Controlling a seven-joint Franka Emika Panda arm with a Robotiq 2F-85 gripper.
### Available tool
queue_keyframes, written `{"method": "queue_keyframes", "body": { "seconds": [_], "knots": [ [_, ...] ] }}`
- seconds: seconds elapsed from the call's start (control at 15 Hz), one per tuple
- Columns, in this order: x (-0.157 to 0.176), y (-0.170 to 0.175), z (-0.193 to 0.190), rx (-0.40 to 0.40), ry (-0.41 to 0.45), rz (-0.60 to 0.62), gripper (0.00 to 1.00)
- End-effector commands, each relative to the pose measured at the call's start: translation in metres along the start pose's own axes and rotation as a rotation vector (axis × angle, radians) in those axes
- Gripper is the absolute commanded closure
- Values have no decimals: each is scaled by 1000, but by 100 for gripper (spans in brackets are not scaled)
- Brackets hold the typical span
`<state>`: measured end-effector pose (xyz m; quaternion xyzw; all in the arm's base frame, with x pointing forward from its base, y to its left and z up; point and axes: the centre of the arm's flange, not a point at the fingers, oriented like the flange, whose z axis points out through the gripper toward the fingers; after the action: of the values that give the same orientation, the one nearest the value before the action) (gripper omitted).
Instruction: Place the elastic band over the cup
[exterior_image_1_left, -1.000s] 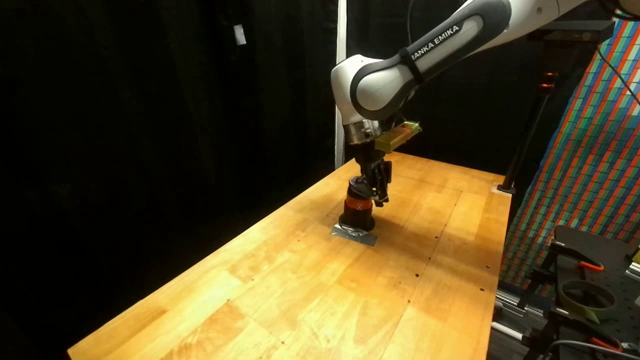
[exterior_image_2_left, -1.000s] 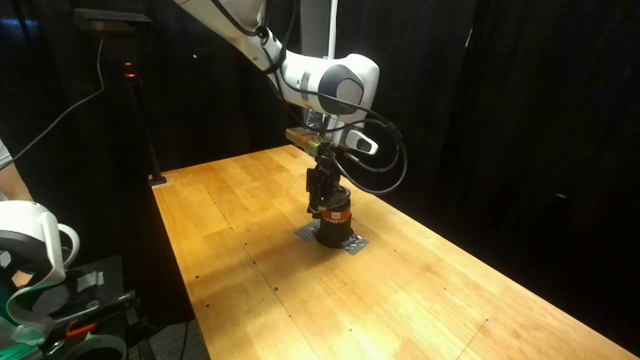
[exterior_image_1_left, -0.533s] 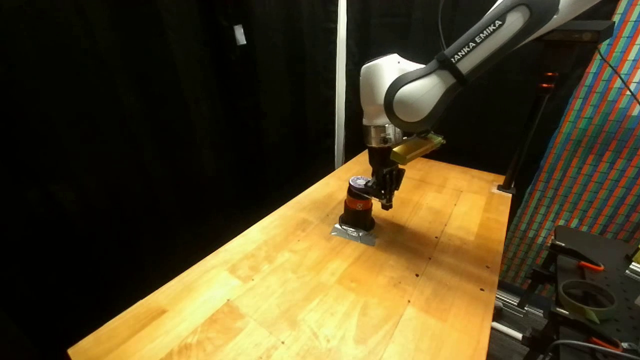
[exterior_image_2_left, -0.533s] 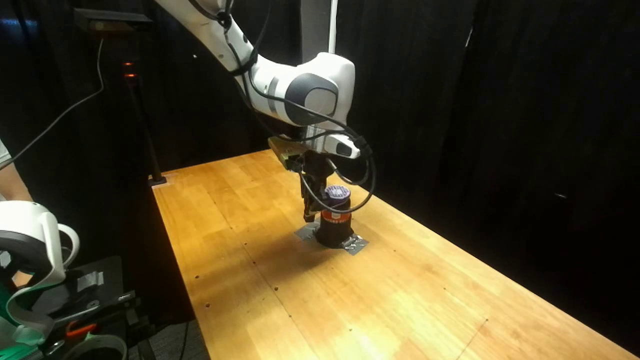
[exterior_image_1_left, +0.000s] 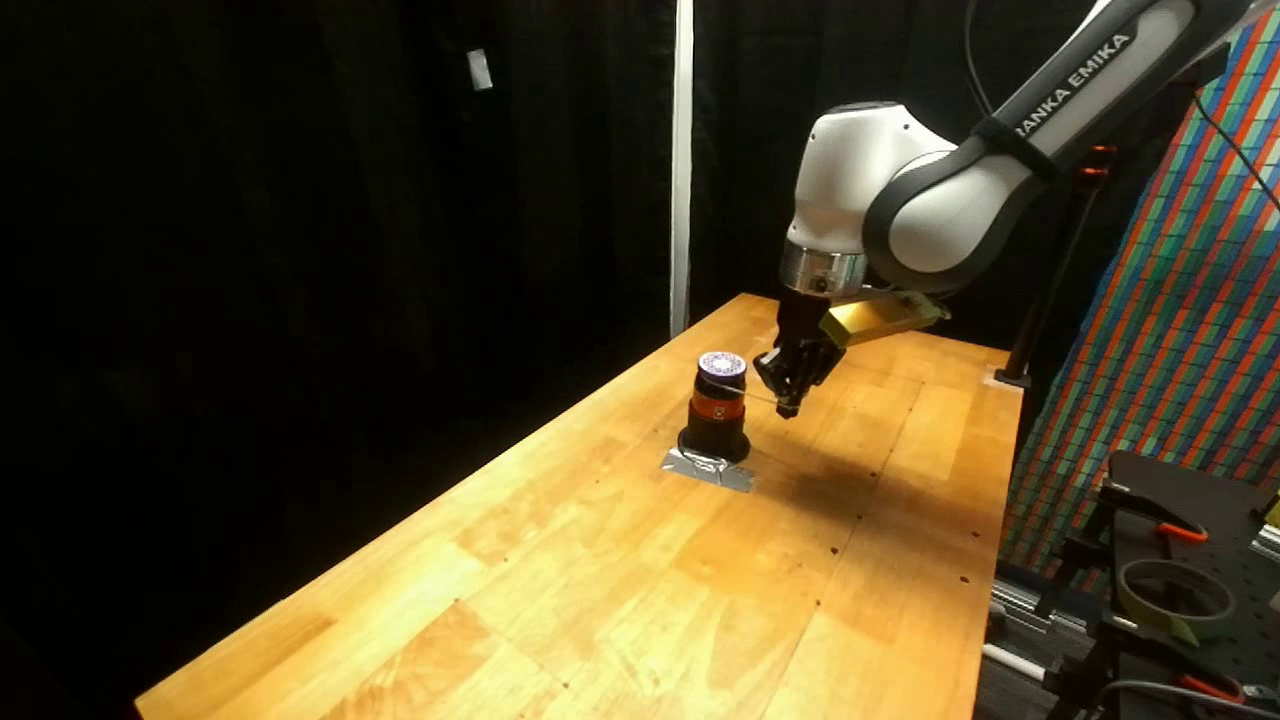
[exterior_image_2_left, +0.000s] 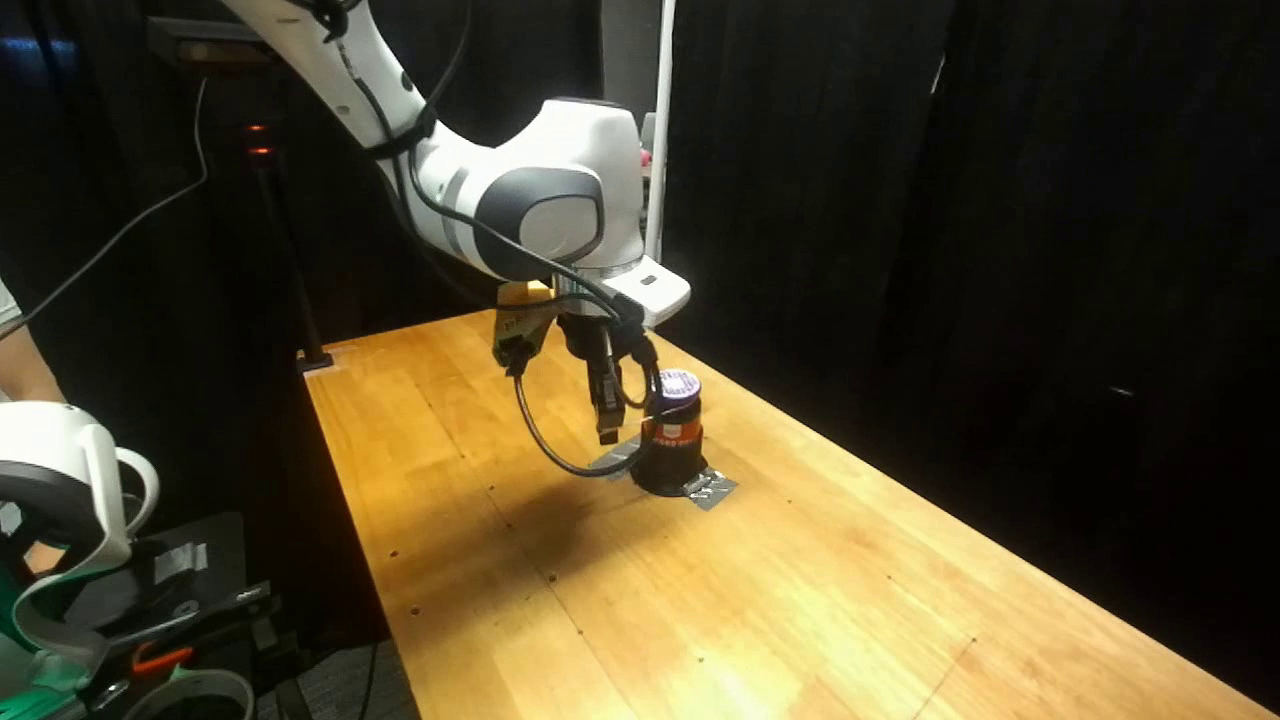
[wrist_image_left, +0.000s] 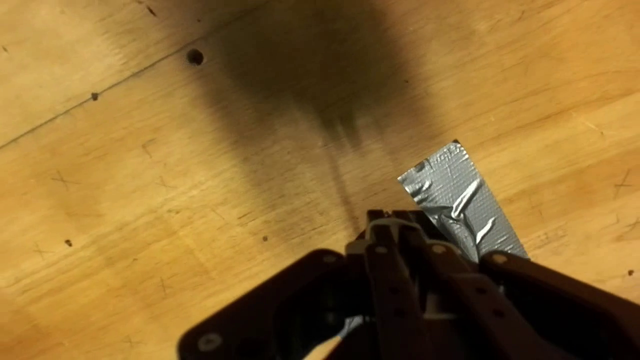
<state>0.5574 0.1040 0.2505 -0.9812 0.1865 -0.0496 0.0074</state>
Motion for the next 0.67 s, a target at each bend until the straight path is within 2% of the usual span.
{"method": "queue_keyframes", "body": {
  "seconds": [0.0, 0.6],
  "knots": [
    [-32, 14, -12, 23, 107, 82, 88],
    [-44, 22, -14, 117, 386, 296, 89]
  ]
}}
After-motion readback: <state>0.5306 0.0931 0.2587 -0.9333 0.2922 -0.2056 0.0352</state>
